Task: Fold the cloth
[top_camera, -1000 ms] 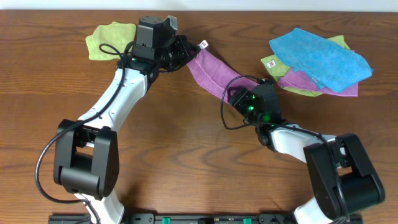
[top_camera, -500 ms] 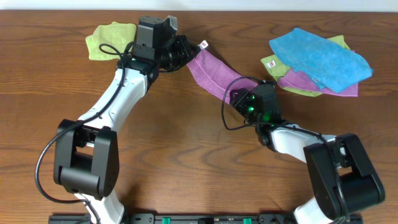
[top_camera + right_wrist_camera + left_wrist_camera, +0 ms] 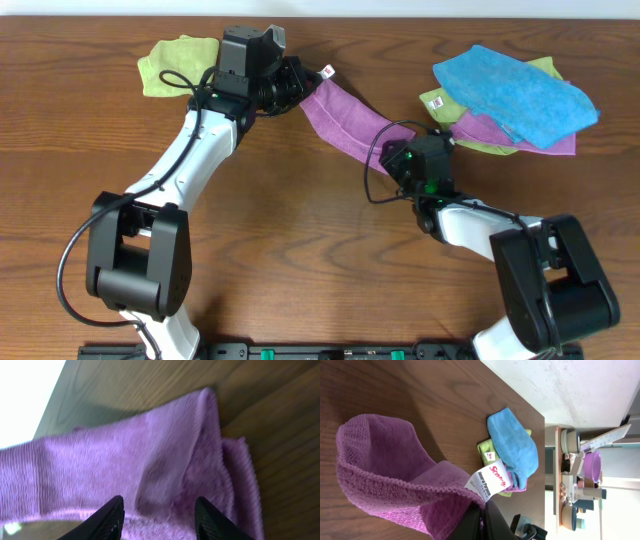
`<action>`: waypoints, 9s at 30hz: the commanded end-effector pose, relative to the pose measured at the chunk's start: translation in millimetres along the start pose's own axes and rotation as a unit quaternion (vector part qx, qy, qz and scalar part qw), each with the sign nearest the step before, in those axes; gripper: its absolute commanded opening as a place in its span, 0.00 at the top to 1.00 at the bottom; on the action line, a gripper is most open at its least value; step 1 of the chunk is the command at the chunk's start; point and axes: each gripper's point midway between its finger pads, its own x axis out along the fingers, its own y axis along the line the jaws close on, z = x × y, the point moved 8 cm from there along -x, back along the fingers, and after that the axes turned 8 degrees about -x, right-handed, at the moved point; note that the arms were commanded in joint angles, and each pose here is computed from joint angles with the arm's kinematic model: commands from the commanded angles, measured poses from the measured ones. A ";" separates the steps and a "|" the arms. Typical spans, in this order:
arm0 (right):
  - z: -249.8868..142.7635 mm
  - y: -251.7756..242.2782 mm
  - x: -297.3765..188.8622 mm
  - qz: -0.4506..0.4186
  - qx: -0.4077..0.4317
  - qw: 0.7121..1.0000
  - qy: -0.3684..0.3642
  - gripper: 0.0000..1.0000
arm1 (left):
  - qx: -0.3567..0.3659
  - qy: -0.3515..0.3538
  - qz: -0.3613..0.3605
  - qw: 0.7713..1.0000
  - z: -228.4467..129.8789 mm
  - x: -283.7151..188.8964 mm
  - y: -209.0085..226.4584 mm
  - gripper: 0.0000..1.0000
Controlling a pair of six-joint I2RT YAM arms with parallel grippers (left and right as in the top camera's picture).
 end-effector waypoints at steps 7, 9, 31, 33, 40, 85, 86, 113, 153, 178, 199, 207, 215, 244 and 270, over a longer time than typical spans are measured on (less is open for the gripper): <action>21.4 3.3 0.5 0.050 0.099 0.994 -0.011 0.58 | 0.011 -0.011 -0.007 1.000 2.6 -0.2 -11.6 0.94; 14.1 10.5 -0.1 0.073 0.113 0.991 0.020 0.59 | 0.015 -0.015 -0.003 1.000 1.2 1.5 -12.1 0.94; -19.1 18.9 1.7 0.031 0.112 0.993 0.010 0.53 | 0.044 -0.034 0.010 0.998 4.7 1.4 -9.9 0.94; -19.8 13.6 5.4 0.022 0.113 0.993 0.008 0.53 | 0.044 -0.034 0.010 0.998 4.7 1.4 -9.9 0.94; -25.2 7.0 28.3 0.053 0.120 0.991 0.004 0.52 | 0.044 -0.034 0.010 0.998 4.7 1.4 -10.0 0.94; 47.8 32.6 3.0 0.122 0.048 0.988 -0.080 0.98 | 0.033 -0.045 0.026 0.998 9.2 -1.3 -3.9 0.94; 52.6 44.3 -0.6 0.140 0.028 0.987 -0.074 0.98 | 0.034 -0.042 0.024 0.998 8.5 -1.2 -4.1 0.94; 126.2 194.3 -65.1 0.246 -0.249 0.937 0.015 0.98 | 0.009 -0.144 -0.053 0.988 89.6 -63.3 9.5 0.94; 112.0 213.8 -93.9 0.296 -0.317 0.899 0.052 0.98 | 0.004 -0.067 -0.115 0.991 98.0 -100.1 -4.5 0.94; 29.7 151.5 -99.1 0.100 -0.339 0.897 0.267 0.98 | -0.076 0.131 0.073 0.986 14.8 -100.0 67.2 0.94; -38.6 68.8 -73.5 0.003 -0.286 0.890 0.355 0.99 | -0.086 0.226 0.268 0.933 -43.9 -116.1 127.5 0.94; -62.0 77.0 -83.4 0.020 -0.289 0.872 0.395 0.98 | -0.076 0.260 0.284 0.920 -69.8 -100.2 131.0 0.94; -70.2 62.4 -91.6 -0.030 -0.297 0.858 0.417 0.98 | -0.091 0.289 0.308 0.902 -90.2 -102.6 149.5 0.94; -91.5 -17.6 -80.0 -0.117 -0.260 0.873 0.395 0.98 | -0.087 0.261 0.315 0.908 -91.8 -93.1 167.4 0.94; -66.9 13.4 -118.6 -0.064 -0.243 0.908 0.336 0.26 | -0.050 0.282 0.332 0.899 -108.7 -79.3 158.2 0.56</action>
